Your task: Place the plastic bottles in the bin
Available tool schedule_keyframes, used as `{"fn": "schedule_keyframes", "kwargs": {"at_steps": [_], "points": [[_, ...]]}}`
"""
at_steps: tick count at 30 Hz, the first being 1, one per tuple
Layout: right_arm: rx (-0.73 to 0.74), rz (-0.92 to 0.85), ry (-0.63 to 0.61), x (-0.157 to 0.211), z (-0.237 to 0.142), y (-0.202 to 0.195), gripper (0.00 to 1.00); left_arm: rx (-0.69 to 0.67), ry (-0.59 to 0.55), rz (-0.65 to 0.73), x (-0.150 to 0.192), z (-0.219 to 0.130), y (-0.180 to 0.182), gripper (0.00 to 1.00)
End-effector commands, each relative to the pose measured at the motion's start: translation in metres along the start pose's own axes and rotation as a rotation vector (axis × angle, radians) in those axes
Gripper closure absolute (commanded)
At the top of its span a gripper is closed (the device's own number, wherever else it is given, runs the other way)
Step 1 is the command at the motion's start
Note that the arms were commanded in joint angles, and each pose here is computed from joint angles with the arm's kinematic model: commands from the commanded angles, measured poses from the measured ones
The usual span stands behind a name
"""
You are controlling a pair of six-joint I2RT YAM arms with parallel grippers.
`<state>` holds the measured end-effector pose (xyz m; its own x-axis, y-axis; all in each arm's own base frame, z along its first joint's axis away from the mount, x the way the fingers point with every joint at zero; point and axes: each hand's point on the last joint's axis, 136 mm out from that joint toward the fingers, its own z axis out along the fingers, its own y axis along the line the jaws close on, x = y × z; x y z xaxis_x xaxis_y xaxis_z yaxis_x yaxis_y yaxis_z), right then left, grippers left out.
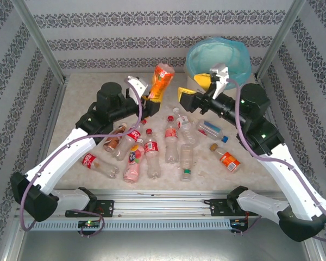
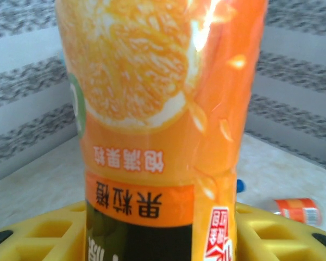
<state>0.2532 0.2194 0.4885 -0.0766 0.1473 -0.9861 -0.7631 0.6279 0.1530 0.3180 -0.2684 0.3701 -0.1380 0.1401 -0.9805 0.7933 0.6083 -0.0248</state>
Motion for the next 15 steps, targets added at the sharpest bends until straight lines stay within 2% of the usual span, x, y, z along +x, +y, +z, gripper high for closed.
{"fn": "schedule_keyframes", "kwargs": {"at_steps": [1,6,15], "points": [[-0.139,-0.118,-0.093,-0.023,-0.018,0.031,0.14,0.201,-0.19,0.137,-0.044,-0.022,-0.048,0.92],[-0.204,-0.155,-0.1,-0.031,-0.037,0.049,0.13,0.299,-0.263,0.162,-0.058,-0.038,-0.071,1.0],[-0.124,-0.086,-0.07,-0.038,-0.049,0.032,0.13,0.335,-0.308,0.17,-0.071,-0.03,-0.074,1.0]]}}
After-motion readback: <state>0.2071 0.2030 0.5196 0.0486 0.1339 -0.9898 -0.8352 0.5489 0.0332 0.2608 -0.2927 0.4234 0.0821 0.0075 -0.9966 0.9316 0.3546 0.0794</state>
